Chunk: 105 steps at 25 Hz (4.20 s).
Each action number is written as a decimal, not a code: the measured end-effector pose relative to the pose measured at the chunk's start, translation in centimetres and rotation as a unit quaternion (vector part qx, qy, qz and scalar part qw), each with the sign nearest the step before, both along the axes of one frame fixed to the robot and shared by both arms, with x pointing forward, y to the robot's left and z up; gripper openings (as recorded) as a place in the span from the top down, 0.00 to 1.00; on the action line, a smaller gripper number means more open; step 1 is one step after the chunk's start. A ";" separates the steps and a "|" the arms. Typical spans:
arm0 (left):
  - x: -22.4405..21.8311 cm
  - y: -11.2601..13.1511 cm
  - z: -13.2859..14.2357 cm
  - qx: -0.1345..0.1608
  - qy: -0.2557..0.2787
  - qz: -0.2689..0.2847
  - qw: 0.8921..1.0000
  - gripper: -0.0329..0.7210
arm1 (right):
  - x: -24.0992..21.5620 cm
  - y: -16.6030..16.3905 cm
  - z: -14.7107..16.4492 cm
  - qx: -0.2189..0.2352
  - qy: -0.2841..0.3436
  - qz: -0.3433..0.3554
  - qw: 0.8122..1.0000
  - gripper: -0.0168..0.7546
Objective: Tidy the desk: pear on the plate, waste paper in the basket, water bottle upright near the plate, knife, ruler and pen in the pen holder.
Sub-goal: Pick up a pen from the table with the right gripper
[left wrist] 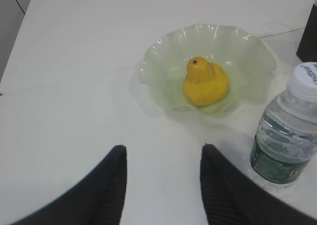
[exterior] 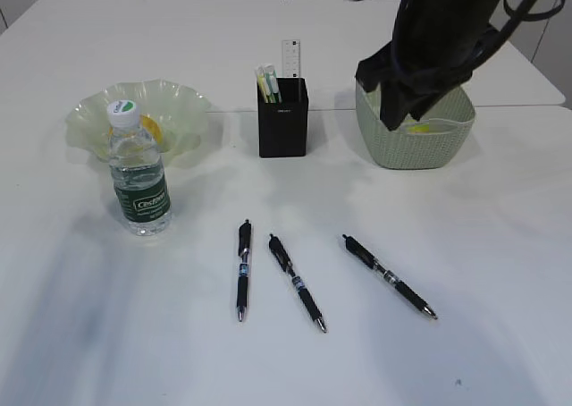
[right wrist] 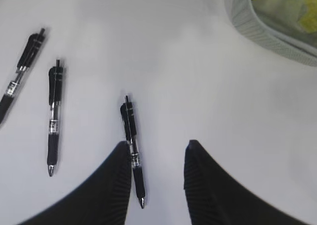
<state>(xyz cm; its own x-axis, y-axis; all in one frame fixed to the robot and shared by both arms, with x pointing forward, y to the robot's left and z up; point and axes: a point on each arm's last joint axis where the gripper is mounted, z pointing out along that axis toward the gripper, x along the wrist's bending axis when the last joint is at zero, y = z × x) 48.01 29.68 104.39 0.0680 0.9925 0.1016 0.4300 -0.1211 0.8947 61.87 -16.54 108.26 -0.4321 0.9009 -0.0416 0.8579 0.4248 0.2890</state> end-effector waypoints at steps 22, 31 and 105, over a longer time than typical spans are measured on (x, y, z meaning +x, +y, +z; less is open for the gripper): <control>-0.1 0.0 -0.1 -0.006 0.008 0.003 1.000 0.50 | 0.6 1.1 -7.4 0.002 0.106 0.035 0.994 0.63; -0.1 0.0 -0.1 -0.006 0.008 0.003 1.000 0.50 | 1.5 1.5 -11.3 -0.005 0.145 0.041 0.989 0.63; -0.1 0.0 -0.1 -0.006 0.009 0.003 1.000 0.50 | 2.6 2.0 -18.2 -0.011 0.190 0.038 0.981 0.54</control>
<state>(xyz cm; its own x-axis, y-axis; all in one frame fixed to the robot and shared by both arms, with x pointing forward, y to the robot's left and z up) 47.94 29.68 104.24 0.0639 0.9941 0.0880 0.4464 -0.1073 0.8884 64.49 -14.52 90.03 -0.4858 0.8661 0.1172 0.8676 0.4942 -0.0558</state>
